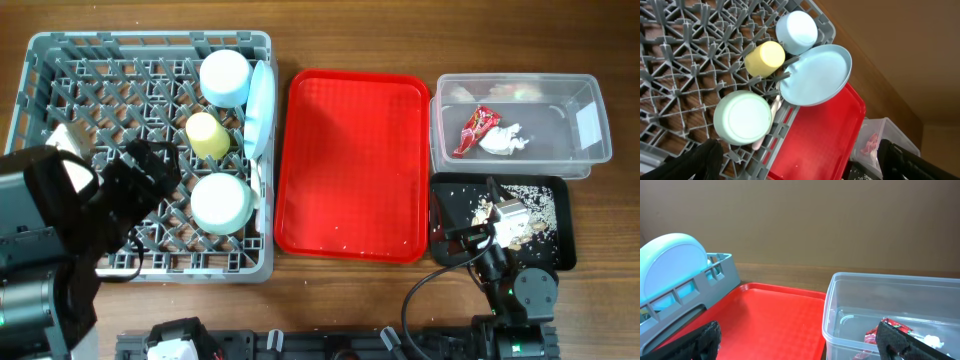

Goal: Sort waste into correct bins and load items into the dishwasher rack

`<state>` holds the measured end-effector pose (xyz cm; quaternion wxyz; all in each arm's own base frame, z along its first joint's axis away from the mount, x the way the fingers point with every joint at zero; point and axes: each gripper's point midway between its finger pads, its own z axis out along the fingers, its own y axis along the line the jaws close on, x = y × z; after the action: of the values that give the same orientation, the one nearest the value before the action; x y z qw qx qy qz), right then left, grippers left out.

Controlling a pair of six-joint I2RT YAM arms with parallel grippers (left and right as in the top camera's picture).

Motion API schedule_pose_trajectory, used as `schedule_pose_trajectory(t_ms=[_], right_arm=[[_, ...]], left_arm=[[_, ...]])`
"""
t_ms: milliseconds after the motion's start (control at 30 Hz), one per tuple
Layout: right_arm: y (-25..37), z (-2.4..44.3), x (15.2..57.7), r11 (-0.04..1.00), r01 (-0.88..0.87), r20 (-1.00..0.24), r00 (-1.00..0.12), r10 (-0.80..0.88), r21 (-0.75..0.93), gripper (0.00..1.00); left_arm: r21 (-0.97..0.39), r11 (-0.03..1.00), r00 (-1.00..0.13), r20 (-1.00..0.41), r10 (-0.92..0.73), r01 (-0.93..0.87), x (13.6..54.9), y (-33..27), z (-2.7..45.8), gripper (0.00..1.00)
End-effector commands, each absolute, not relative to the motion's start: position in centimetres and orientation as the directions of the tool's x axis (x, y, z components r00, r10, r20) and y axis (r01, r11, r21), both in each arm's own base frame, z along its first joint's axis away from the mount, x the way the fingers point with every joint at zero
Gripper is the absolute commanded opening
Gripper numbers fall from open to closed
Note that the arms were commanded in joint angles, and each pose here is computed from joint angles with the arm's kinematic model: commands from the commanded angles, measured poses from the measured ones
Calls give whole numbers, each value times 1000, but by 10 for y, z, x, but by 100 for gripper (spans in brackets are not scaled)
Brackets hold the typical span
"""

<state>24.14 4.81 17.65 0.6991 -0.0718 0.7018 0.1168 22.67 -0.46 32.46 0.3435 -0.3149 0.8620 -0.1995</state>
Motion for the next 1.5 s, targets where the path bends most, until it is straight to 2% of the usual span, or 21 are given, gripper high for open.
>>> schedule_pose_trajectory(t_ms=[0, 67, 200, 300, 400, 500, 600, 700, 967, 1467], right_arm=[[51, 179, 240, 958, -282, -999, 3, 54, 51, 100], [51, 179, 240, 958, -282, -999, 3, 54, 51, 100], [51, 179, 240, 958, -282, -999, 2, 54, 51, 100], [51, 179, 240, 958, -282, -999, 1, 54, 51, 100], [51, 177, 241, 958, -281, -999, -6, 54, 53, 100], [51, 177, 241, 958, -282, -999, -7, 53, 53, 100], [51, 177, 241, 958, -281, -999, -7, 54, 53, 100], [51, 177, 241, 958, -281, -999, -7, 53, 53, 100], [51, 177, 241, 958, -281, -999, -7, 53, 53, 100], [51, 177, 241, 958, -281, -999, -7, 54, 53, 100]], left_arm=[[-558, 737, -541, -511, -668, -383, 193, -7, 329, 100], [-562, 746, -544, -524, -656, -357, 175, -14, 320, 100], [-568, 764, -565, -538, -626, -306, 137, -26, 263, 100], [-585, 771, -521, -589, -617, -251, 140, -27, 240, 100], [-615, 781, -384, -699, -603, -108, 165, -27, 246, 100], [-604, 793, -199, -789, -581, 79, 188, -30, 278, 100], [-548, 797, 7, -823, -568, 253, 199, -34, 314, 100], [-501, 797, 114, -818, -563, 337, 204, -36, 319, 100], [-532, 796, 40, -824, -566, 289, 222, -35, 270, 100], [-552, 793, -20, -824, -567, 260, 233, -36, 232, 100]])
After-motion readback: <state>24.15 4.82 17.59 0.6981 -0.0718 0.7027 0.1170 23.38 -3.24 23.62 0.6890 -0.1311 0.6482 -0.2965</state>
